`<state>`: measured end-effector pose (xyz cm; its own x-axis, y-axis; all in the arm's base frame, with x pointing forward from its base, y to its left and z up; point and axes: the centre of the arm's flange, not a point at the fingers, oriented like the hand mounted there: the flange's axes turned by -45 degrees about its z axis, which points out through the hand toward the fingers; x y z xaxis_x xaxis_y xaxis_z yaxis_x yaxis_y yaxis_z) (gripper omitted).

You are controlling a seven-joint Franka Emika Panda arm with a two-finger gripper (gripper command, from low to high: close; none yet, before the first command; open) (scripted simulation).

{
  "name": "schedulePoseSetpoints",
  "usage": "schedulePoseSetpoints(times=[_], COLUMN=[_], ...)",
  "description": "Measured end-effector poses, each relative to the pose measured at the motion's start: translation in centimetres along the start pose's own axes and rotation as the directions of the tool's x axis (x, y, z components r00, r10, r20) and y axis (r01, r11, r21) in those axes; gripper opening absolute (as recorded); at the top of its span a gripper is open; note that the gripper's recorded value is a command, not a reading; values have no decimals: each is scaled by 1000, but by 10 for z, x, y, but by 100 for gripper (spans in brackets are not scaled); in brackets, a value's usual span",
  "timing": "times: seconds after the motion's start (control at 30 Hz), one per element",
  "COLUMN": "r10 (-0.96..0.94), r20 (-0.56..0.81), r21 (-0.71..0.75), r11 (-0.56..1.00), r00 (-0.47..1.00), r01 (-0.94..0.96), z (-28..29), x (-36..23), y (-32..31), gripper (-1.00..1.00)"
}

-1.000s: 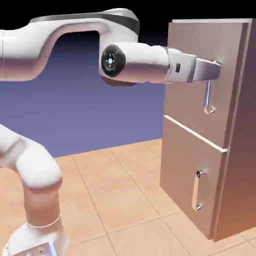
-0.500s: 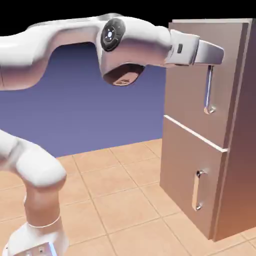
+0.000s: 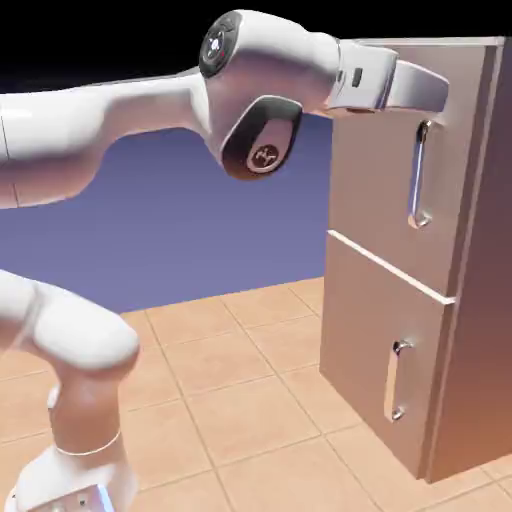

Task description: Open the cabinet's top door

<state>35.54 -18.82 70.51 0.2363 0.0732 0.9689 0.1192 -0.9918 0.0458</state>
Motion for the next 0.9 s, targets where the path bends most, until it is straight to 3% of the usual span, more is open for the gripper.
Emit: schedulePoseSetpoints(times=[0.9], r10=[24], r20=[-112], r21=[-99], r11=[994], r00=[993], r01=[-36], z=[35], x=[-37], y=[-20], gripper=[0])
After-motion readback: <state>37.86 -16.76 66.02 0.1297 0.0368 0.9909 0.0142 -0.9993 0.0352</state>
